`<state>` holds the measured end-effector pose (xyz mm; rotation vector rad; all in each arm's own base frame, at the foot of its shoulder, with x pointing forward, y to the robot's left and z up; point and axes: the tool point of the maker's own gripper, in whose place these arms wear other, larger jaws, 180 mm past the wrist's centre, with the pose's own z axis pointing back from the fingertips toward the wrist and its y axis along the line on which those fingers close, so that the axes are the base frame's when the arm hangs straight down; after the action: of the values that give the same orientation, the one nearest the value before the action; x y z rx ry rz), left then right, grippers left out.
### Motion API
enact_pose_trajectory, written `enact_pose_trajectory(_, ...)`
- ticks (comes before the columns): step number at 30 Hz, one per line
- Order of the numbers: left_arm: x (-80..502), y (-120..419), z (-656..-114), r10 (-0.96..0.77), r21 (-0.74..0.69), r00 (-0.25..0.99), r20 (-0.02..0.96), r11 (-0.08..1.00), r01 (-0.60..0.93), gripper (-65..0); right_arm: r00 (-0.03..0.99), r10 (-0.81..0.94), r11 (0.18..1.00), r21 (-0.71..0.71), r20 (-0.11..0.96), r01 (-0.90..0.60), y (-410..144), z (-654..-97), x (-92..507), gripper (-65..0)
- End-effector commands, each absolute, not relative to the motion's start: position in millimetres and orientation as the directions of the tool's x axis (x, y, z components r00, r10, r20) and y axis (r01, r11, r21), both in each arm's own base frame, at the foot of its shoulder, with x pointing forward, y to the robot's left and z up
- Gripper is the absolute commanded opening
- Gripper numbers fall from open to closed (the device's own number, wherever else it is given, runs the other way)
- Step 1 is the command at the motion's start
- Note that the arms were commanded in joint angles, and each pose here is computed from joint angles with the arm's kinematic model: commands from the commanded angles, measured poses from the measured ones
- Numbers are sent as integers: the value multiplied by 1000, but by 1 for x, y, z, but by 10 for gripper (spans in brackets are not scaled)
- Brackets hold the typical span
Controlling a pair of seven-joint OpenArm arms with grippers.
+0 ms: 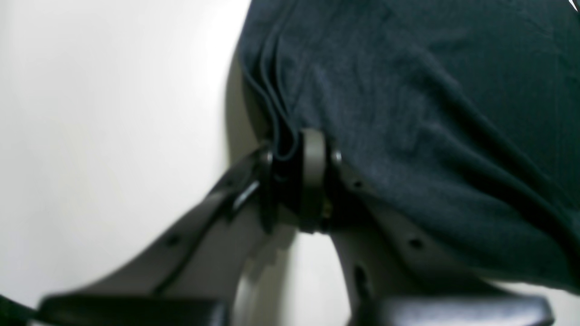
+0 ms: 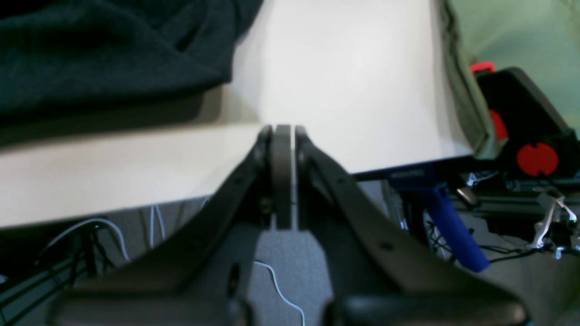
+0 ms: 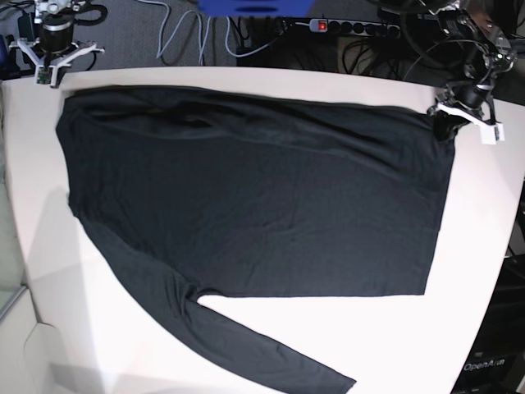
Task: Fold the T-shirt properly
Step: 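Lower the left gripper and grasp the black shirt corner, then move the right gripper to the opposite corner of the shirt edge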
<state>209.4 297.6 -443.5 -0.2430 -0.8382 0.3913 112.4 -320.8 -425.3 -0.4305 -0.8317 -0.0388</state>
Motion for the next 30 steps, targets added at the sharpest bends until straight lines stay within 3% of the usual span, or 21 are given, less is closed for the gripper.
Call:
enact_pose_trajectory(1, 184, 293, -467, 395, -310, 719, 571, 915, -257, -592, 641, 155, 907, -365, 752, 209, -325, -413, 122, -590)
enact_pose_trajectory(9, 185, 299, -464, 380, -295, 724, 575, 922, -250, -592, 603, 154, 899, -364, 783, 243, -331, -402, 140, -468)
enact_pose_trajectory(19, 183, 300, -464, 380, -292, 726, 574, 923, -252, -592, 528, 74, 907, -278, 846, 317, -352, -382, 165, -465)
enact_pose_trajectory(25, 183, 299, -465, 379, -293, 726, 574, 923, -250, -592, 545, -42, 828, -276, 837, 488, -397, -370, 163, -465)
enact_pose_trajectory(30, 183, 299, -465, 379, -293, 726, 574, 923, -250, -592, 631, -129, 778, -316, 765, 542, -420, -364, 149, -464)
